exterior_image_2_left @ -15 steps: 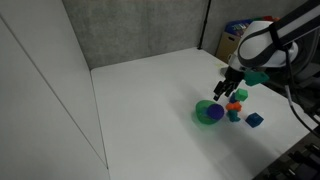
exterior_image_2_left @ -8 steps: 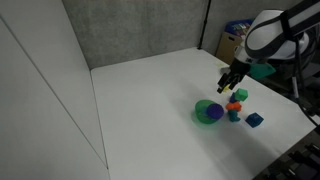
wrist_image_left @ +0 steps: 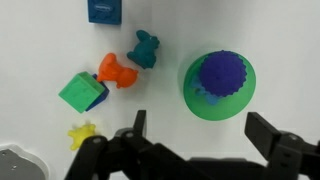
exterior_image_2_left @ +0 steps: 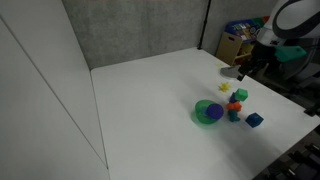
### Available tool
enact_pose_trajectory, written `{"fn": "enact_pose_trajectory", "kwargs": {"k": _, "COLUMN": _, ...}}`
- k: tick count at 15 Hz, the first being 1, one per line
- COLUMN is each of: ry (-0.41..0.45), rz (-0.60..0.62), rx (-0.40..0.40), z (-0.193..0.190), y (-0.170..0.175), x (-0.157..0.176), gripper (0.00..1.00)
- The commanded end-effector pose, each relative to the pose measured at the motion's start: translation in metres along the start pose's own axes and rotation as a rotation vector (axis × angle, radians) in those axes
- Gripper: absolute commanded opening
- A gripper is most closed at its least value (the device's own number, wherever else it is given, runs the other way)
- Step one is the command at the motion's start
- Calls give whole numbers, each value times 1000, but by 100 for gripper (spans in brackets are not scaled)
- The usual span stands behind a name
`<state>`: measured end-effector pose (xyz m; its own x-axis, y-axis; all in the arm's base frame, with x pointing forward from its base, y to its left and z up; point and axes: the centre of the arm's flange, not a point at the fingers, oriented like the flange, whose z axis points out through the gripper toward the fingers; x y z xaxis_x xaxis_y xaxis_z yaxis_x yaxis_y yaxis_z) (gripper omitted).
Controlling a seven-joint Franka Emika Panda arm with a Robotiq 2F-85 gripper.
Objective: Remove the orange object from the bowl and put the blue object inside
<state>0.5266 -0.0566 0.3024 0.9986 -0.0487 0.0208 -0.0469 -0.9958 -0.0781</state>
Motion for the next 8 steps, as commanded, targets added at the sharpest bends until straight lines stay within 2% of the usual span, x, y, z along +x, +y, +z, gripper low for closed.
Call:
{"fn": "enact_pose_trajectory", "kwargs": {"k": 1, "ry": -26, "rz": 56, "rx": -63, "z": -58, "y": 8, "x": -21, "gripper": 100}}
{"fn": "enact_pose_trajectory", "kwargs": {"k": 6, "ry": -77, "rz": 129, "rx": -153, "z": -129, "y": 15, "x": -47, "gripper": 100}}
{"fn": "enact_pose_trajectory", "kwargs": {"k": 8, "ry": -116, "rz": 132, "rx": -147, "z": -156, "y": 17, "x": -59, "gripper": 100}}
